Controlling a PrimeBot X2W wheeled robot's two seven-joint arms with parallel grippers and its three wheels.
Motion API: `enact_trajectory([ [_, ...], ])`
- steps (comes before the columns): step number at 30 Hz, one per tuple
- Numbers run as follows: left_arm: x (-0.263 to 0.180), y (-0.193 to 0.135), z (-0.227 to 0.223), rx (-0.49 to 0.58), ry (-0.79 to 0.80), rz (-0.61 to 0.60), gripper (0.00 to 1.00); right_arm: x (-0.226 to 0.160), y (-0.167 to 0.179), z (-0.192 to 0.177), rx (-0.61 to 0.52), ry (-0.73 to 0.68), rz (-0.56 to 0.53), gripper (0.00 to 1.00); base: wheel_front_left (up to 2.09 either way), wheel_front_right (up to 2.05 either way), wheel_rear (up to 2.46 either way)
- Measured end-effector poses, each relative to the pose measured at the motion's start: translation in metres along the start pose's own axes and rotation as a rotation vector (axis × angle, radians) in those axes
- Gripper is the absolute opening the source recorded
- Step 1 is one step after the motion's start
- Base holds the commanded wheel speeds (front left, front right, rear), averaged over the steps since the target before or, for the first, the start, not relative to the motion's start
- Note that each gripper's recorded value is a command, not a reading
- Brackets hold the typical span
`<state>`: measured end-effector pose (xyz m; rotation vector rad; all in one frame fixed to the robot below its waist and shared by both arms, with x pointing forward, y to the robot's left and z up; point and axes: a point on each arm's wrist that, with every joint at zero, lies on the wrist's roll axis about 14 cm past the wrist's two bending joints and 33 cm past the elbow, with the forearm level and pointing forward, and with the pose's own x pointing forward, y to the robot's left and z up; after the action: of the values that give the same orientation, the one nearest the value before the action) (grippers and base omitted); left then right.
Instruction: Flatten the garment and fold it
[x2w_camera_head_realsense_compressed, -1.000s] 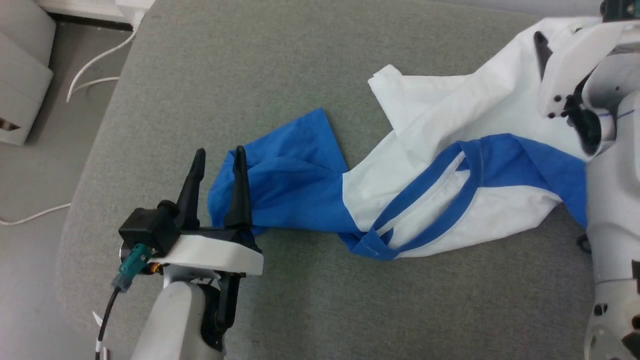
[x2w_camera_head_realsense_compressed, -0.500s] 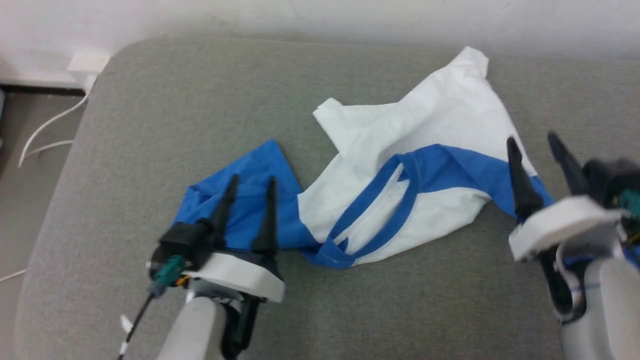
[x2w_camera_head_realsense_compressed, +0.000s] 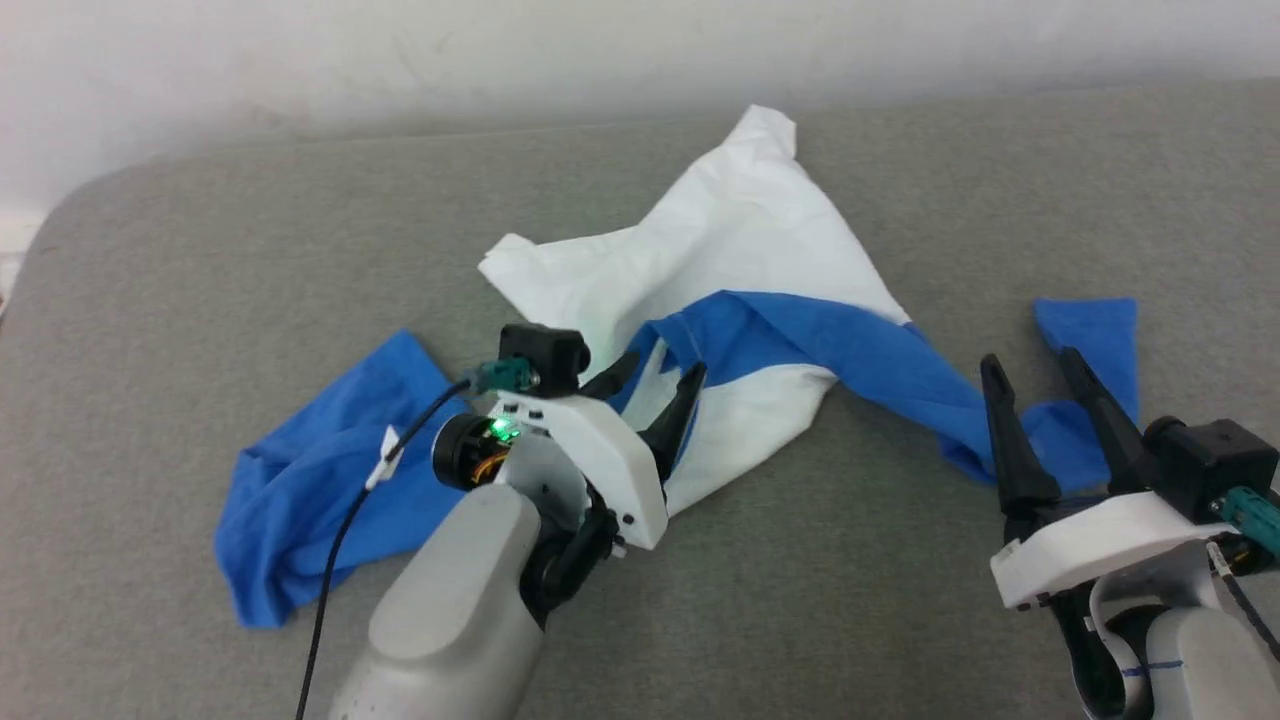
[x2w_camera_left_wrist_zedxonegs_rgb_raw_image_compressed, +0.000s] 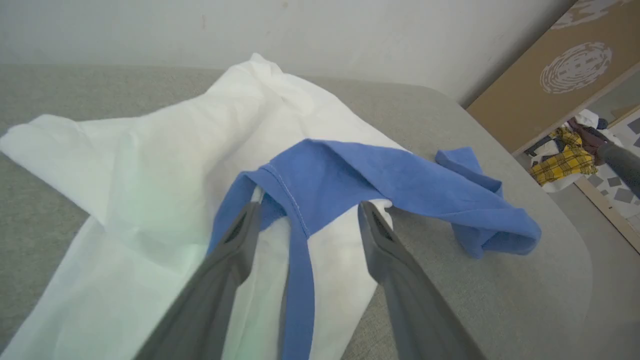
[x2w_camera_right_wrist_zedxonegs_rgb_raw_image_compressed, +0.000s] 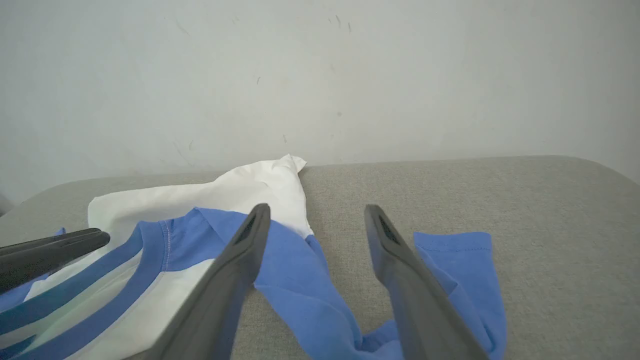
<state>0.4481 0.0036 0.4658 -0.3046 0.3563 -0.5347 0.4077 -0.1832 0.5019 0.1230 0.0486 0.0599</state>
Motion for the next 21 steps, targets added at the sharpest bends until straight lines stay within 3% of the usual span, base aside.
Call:
enact_trajectory([
  [5,0.022,-0.002,-0.018,-0.040,0.148,0.013,1.00,-0.008,-0.012,0.003,0.010,-0.007,-0.035,1.00,0.00,0.00,0.00],
  [11,0.041,-0.003,-0.021,-0.065,0.195,0.004,1.00,-0.013,-0.021,-0.004,0.023,0.010,-0.066,1.00,0.00,0.00,0.00],
  [12,0.044,-0.004,-0.019,-0.064,0.188,-0.001,0.93,-0.013,-0.022,-0.006,0.023,0.013,-0.070,1.00,0.00,0.00,0.00],
  [13,0.046,-0.004,-0.017,-0.061,0.178,-0.004,0.44,-0.013,-0.023,-0.007,0.025,0.015,-0.073,1.00,0.00,0.00,0.00],
  [14,0.048,-0.006,-0.015,-0.053,0.169,-0.014,0.12,-0.013,-0.024,-0.008,0.025,0.018,-0.075,1.00,0.00,0.00,0.00],
  [15,0.049,-0.007,-0.014,-0.044,0.167,-0.024,0.00,-0.013,-0.024,-0.009,0.025,0.020,-0.076,1.00,0.00,0.00,0.00],
  [21,0.042,-0.028,-0.011,0.043,0.133,-0.115,0.00,-0.009,-0.025,-0.001,0.033,-0.008,-0.075,1.00,0.00,0.00,0.00],
])
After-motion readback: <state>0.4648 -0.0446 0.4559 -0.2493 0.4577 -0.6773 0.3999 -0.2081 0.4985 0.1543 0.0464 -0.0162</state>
